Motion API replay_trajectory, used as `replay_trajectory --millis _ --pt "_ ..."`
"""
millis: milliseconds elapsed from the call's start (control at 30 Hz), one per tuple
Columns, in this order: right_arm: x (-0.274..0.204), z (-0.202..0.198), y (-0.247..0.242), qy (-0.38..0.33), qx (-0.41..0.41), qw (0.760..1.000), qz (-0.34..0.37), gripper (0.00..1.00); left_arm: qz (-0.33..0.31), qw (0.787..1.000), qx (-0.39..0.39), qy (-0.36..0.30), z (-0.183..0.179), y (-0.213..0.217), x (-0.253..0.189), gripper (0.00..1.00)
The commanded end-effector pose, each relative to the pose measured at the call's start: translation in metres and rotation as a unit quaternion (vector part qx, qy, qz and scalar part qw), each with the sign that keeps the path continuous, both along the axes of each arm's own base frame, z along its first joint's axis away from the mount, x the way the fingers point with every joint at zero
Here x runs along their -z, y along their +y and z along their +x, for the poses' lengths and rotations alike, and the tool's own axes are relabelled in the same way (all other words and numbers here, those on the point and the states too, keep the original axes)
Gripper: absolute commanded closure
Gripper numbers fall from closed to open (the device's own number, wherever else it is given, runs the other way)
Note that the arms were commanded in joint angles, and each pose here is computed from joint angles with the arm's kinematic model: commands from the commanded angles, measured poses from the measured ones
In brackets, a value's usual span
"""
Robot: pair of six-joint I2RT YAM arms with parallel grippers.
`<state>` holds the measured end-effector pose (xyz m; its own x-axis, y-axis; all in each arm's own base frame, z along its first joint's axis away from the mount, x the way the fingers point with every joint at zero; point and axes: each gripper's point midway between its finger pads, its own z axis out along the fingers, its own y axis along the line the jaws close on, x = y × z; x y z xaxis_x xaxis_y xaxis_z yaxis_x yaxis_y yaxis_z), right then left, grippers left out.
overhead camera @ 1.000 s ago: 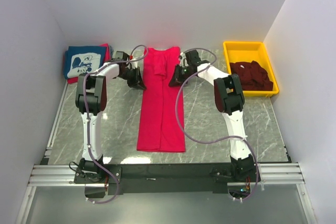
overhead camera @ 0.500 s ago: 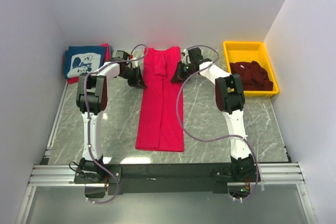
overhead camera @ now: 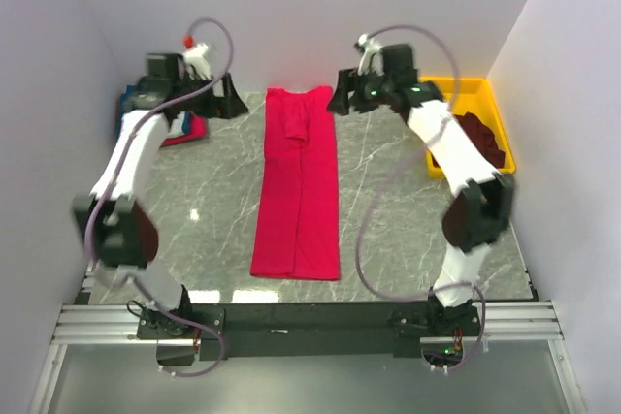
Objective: Fold and stack the t-shirts
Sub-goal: Fold the tshirt
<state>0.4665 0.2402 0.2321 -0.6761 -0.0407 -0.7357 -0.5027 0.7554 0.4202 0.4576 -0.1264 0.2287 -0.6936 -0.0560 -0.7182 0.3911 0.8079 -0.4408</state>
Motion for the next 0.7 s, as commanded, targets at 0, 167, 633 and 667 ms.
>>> replay_trajectory --millis 0,167,633,667 --pt "-0.064 -0.033 -0.029 -0.155 -0.034 0.982 -0.101 0.23 0.056 0.983 0.037 -0.171 -0.039 0.010 -0.095 0.01" --pt "-0.104 -0.081 -0.038 -0.286 -0.100 0.945 -0.121 0.13 0.088 0.946 0.100 -0.295 -0.086 0.005 -0.122 0.01" --pt "0.055 -0.309 0.021 -0.240 -0.461 0.833 -0.189 0.12 0.190 0.819 0.464 -0.278 -0.264 -0.039 0.052 0.01" --pt "0.075 -0.327 0.017 -0.223 -0.477 0.828 -0.194 0.14 0.193 0.814 0.482 -0.260 -0.279 -0.038 0.077 0.01"
